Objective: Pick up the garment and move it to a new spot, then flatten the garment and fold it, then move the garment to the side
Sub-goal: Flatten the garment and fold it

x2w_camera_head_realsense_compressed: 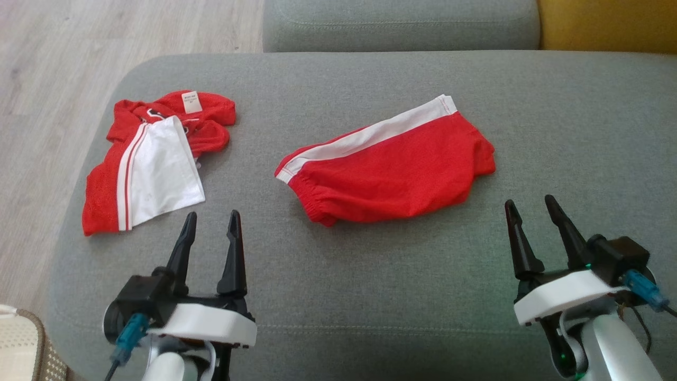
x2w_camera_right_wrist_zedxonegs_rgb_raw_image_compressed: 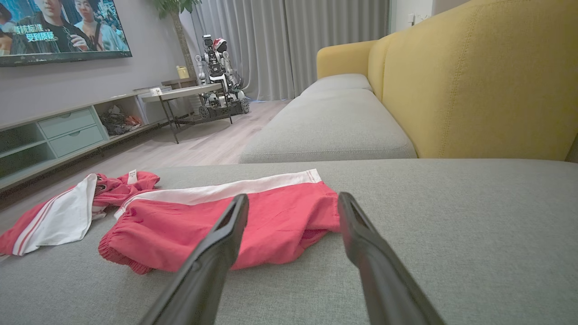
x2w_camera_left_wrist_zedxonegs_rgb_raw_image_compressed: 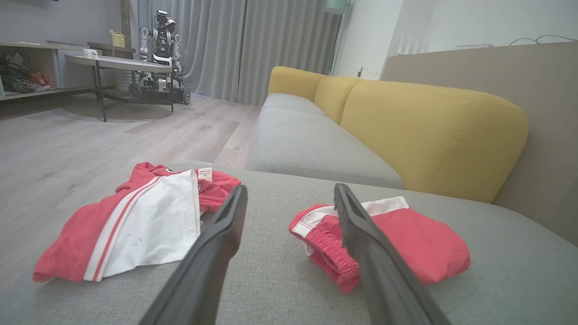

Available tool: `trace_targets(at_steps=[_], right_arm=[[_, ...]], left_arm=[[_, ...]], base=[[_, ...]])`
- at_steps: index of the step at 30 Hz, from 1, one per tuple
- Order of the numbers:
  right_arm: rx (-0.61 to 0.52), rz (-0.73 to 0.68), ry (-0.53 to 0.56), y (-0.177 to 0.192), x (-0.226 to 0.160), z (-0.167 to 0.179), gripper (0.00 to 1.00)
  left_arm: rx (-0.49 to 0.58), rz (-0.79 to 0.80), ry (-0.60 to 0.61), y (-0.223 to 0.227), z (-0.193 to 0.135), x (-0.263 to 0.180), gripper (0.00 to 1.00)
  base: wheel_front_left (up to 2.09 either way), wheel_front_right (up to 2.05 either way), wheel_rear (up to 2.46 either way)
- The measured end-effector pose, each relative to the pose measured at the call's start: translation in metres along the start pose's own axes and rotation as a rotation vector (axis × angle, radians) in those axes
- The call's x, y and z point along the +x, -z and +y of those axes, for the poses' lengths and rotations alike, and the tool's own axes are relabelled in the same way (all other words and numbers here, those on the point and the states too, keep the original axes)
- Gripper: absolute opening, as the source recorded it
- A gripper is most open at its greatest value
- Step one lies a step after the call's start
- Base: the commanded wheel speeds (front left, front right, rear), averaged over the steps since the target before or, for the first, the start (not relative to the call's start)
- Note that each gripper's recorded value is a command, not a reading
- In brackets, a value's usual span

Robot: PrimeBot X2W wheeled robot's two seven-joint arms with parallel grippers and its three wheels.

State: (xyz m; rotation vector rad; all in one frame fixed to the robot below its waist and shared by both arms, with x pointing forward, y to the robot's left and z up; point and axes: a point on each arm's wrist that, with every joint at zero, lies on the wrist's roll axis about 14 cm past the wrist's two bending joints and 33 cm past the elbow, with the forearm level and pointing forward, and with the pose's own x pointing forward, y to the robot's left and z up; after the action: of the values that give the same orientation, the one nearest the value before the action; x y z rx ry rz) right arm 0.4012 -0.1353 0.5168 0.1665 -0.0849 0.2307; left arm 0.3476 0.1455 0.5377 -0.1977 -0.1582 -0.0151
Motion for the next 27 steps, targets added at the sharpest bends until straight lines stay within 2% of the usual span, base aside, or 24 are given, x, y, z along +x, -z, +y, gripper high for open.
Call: trace_targets(at_steps=[6,9,13,19,27], right_arm=[[0.0,0.021,0.01,0.007,0.001,-0.003,1.0],[0.046,0.078,0.039,0.025,0.001,-0.008,1.0],[0.205,0.169,0.103,0.051,0.006,-0.014,1.0],[0.445,0.245,0.187,0.07,0.042,-0.025,1.0],[0.655,0.396,0.261,0.115,0.071,-0.025,1.0]], left_arm=[[0.001,0.003,-0.007,0.001,0.002,0.001,1.0],[0.001,0.011,-0.007,0.003,0.002,0.002,1.0],[0.0,0.023,-0.008,0.008,0.001,0.005,1.0],[0.0,0.043,-0.028,0.014,0.006,0.01,1.0],[0.013,0.066,-0.079,0.02,0.019,0.009,1.0]], base=[[0.0,0.0,0.0],[0.0,0.0,0.0],[0.0,0.0,0.0],[0.0,0.0,0.0],[0.0,0.0,0.0]])
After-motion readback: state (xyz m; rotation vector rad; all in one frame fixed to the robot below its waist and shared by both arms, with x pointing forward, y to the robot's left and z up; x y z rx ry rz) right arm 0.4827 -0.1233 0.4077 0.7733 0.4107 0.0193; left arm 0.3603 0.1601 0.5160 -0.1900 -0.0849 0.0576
